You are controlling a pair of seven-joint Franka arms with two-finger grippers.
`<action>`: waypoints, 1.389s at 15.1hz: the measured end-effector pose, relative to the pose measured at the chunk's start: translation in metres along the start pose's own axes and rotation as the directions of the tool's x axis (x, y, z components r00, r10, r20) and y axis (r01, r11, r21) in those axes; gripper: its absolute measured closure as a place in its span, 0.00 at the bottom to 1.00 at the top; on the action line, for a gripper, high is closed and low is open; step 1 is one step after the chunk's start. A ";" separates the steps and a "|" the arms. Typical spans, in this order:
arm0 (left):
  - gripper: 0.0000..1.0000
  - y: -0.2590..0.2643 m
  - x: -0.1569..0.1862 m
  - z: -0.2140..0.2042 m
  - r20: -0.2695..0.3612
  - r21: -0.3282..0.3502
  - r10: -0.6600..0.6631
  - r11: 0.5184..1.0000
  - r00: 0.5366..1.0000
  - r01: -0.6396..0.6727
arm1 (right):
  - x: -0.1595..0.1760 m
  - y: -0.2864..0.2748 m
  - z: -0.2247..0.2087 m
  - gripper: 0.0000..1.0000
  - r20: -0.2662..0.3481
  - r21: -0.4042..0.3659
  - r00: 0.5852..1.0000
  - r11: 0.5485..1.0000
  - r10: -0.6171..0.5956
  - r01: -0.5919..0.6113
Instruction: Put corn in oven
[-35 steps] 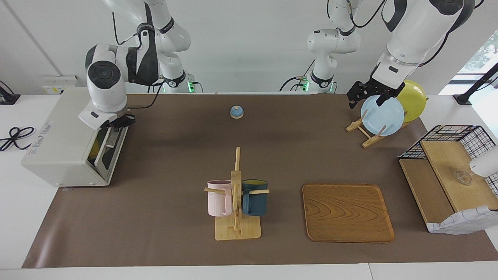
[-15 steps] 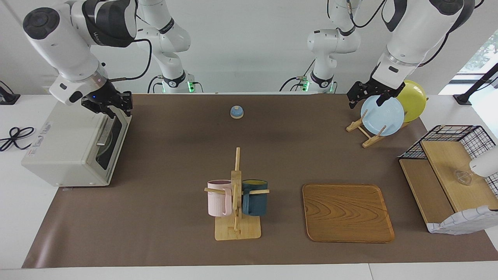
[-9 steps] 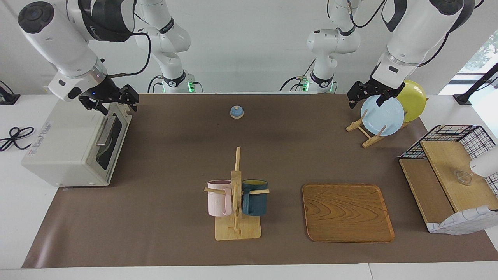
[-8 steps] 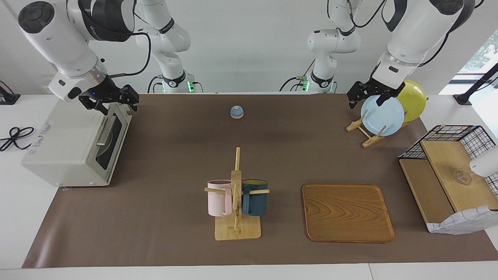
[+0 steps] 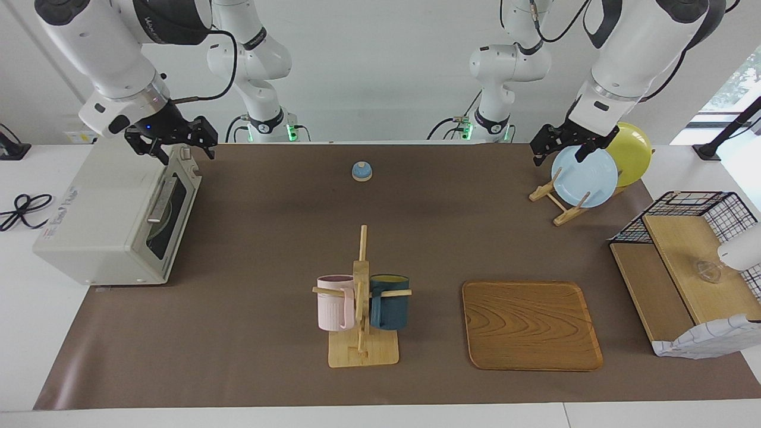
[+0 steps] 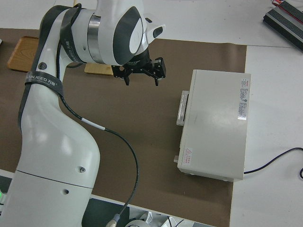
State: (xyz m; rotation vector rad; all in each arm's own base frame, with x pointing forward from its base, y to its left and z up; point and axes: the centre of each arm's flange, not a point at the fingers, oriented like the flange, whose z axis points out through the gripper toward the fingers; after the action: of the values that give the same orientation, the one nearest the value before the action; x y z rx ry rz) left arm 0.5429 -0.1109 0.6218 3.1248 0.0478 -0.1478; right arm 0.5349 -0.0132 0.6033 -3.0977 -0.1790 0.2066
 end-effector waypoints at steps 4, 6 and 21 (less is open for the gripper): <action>0.00 0.000 0.000 0.000 0.000 0.000 0.000 1.000 1.000 0.000 | 0.001 0.006 -0.004 0.00 -0.009 0.001 0.998 0.998 0.070 -0.070; 0.00 0.000 0.000 0.000 0.000 0.000 0.000 1.000 1.000 0.000 | 0.000 0.009 -0.005 0.00 -0.013 0.002 0.995 0.995 0.096 -0.096; 0.00 0.000 0.000 0.000 0.000 0.000 0.000 1.000 1.000 0.000 | 0.008 0.004 -0.011 0.00 -0.039 -0.003 0.990 0.991 0.133 -0.133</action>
State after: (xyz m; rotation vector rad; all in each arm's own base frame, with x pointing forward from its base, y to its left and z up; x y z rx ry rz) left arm 0.5429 -0.1109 0.6218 3.1248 0.0478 -0.1478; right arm 0.5444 -0.0162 0.6133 -3.1181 0.0279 0.1502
